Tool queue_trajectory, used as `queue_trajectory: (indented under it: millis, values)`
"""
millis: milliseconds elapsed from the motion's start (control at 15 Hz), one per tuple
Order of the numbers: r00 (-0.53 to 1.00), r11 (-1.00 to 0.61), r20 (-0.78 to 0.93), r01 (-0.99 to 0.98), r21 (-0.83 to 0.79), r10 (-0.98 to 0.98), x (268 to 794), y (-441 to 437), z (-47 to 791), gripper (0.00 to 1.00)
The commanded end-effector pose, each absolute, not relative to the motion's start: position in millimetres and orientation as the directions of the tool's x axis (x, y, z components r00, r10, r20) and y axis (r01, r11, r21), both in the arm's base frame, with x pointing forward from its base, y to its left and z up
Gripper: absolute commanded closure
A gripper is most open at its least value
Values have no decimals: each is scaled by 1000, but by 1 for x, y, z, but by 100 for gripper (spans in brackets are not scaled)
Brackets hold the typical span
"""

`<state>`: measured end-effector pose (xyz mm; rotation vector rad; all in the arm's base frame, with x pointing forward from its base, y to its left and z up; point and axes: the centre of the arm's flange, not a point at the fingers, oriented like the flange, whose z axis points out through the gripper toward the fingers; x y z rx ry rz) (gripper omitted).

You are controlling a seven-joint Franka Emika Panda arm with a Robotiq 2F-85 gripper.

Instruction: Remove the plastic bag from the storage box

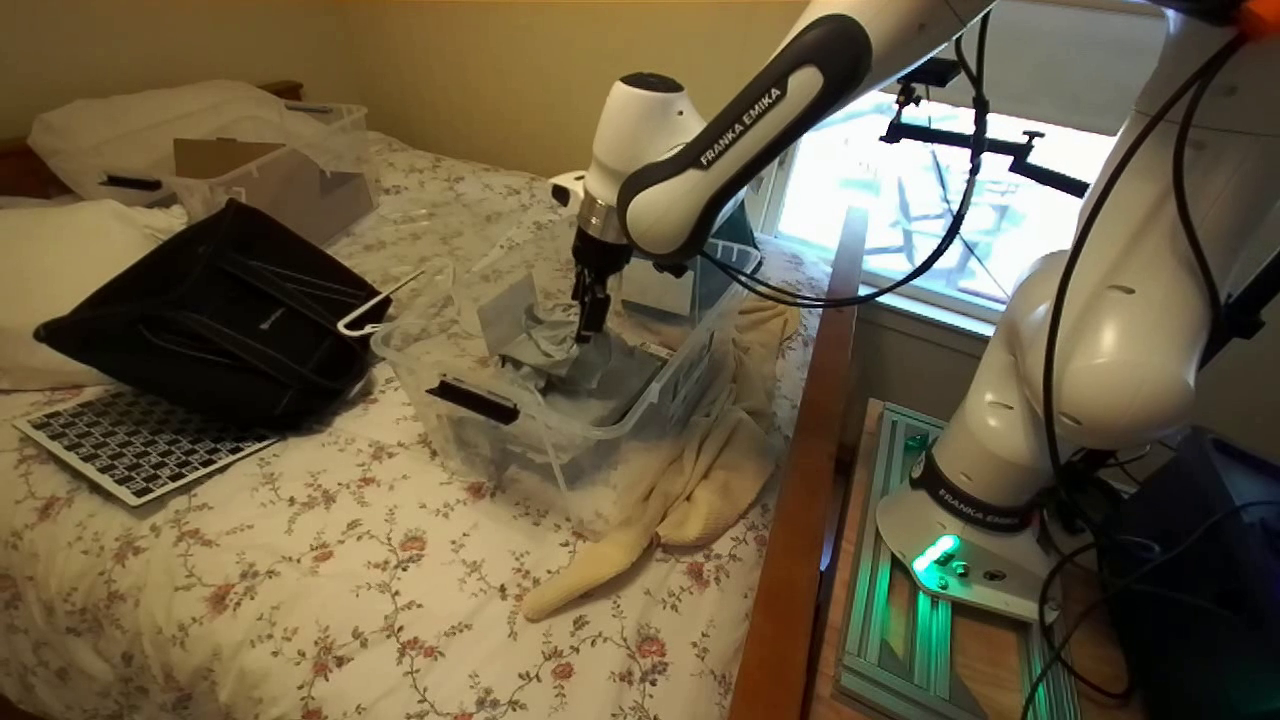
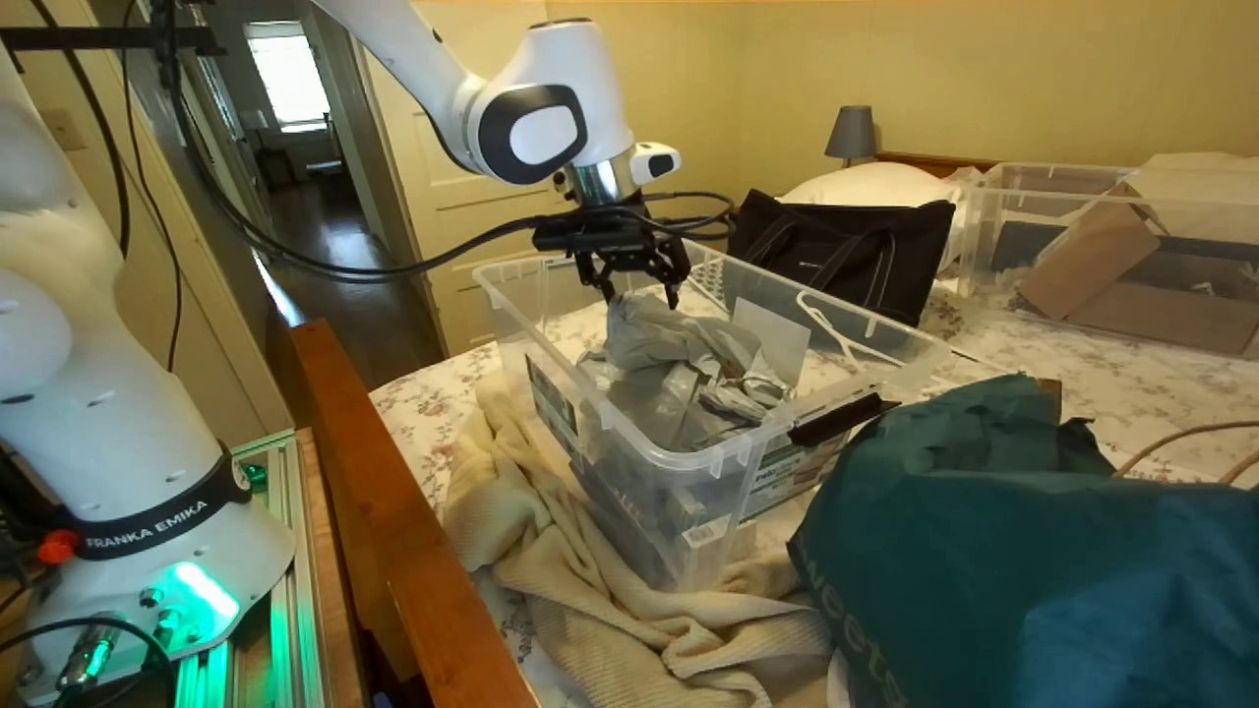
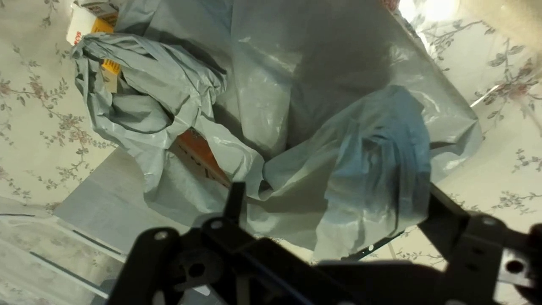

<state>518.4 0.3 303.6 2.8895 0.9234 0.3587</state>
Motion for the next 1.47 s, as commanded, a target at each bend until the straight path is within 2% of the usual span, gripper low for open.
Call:
queue_trajectory:
  millis: [0,67,133,800,1000,1400]
  values:
    - [775,-795,177,586,157,607,528,0,303,0]
    - [775,-795,179,587,155,606,528,0,303,11]
    - [774,-794,178,588,155,608,528,0,302,28]
    - [746,-762,158,635,123,647,529,8,308,98]
    - [741,-751,128,654,85,660,529,9,307,100]
    - [715,-709,163,698,-100,680,527,3,314,99]
